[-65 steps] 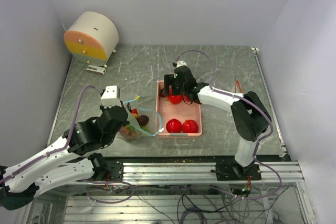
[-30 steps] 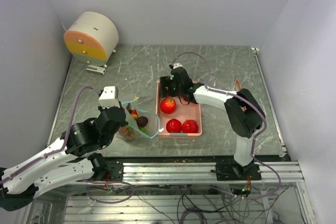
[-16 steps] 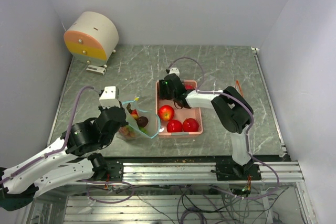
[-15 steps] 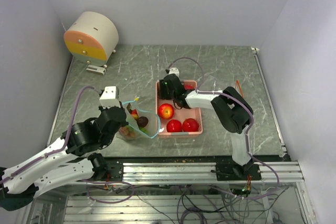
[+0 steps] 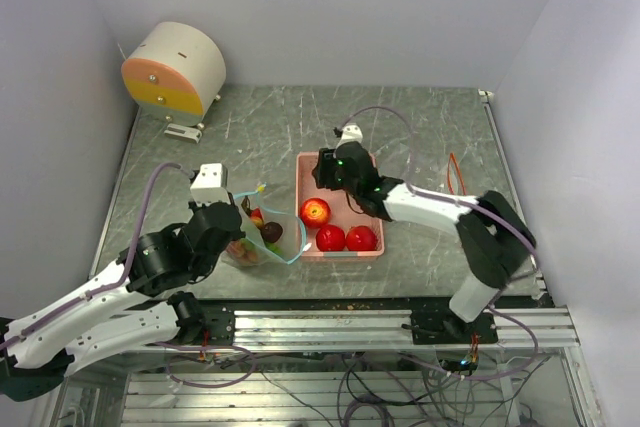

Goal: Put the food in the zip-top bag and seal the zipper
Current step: Pick up the fake fruit from the bin, then place the fake fruit in the zipper food storage bag.

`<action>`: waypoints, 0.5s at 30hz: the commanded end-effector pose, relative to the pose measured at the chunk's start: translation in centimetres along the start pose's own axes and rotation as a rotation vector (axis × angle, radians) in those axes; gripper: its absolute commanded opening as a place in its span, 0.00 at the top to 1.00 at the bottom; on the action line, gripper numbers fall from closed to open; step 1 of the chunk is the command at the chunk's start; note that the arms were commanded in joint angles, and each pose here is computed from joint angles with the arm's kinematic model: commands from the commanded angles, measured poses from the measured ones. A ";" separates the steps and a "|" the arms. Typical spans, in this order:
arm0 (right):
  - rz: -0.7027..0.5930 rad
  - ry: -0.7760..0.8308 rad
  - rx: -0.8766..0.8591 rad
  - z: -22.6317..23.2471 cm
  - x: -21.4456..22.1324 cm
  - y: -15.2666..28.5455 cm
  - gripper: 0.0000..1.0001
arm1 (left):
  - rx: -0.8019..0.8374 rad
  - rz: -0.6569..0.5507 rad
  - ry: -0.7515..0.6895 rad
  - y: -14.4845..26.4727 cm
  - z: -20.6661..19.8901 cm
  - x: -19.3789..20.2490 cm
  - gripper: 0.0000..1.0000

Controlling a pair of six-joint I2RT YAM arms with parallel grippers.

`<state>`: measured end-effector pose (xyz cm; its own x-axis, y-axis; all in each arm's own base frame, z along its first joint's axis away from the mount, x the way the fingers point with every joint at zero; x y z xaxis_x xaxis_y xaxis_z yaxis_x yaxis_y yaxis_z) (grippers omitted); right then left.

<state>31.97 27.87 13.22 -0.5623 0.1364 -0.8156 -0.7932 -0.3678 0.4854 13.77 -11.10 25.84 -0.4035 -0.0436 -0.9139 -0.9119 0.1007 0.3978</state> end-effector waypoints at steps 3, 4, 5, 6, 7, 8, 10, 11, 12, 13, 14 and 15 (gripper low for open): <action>-0.046 -0.026 -0.279 2.6 -2.7 6.2 0.64 | 0.005 -0.026 0.023 0.2 -0.3 -1.3 0.93; -0.057 -0.029 -0.334 3.1 -3.3 7.6 0.64 | 0.005 -0.026 0.023 0.2 -0.4 -1.3 0.93; -0.064 -0.023 -0.376 3.5 -3.5 8.8 0.64 | 0.004 -0.025 0.020 0.1 -0.5 -1.4 0.93; -0.064 -0.014 -0.423 4.1 -3.5 10.0 0.64 | 0.004 -0.025 0.020 0.1 -0.6 -1.5 0.93; -0.067 -0.004 -0.468 4.6 -3.5 11.2 0.65 | 0.006 -0.021 0.019 0.0 -0.8 -1.5 0.93; -0.062 0.010 -0.522 5.3 -3.3 12.5 0.65 | 0.009 -0.020 0.018 -0.1 -0.9 -1.6 0.93; -0.064 0.046 -0.606 6.9 -3.2 15.0 0.65 | 0.022 -0.022 0.021 -0.3 -1.4 -1.8 0.93; -0.063 0.065 -0.639 7.8 -2.9 16.2 0.65 | 0.031 -0.022 0.022 -0.3 -1.7 -1.9 0.93; -0.061 0.097 -0.701 9.4 -2.2 18.5 0.65 | 0.051 -0.022 0.024 -0.6 -2.4 -2.2 0.93; -0.058 0.103 -0.724 10.0 -2.0 19.1 0.64 | 0.056 -0.018 0.021 -0.7 -2.6 -2.2 0.93; -0.052 0.105 -0.747 10.4 -1.7 19.6 0.64 | 0.058 -0.014 0.016 -0.9 -2.9 -2.2 0.93; -0.045 0.103 -0.769 10.7 -1.4 19.9 0.65 | 0.057 -0.007 0.009 -1.1 -3.2 -2.1 0.93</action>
<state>17.81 29.23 26.53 -0.4841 0.1458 -0.8628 -0.5195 -0.8413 0.1493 14.64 -12.78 26.08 -0.4208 -0.0209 -0.9069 -0.9025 0.1104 0.4162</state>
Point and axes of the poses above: each gripper's point midway between its finger pads, its own y axis back along the fingers, its own z axis along the line the jaws close on, x = y × z, the point moved 7 cm from there along y, back along the fingers, and after that the axes turned 7 degrees about -y, right-handed, at the moved point
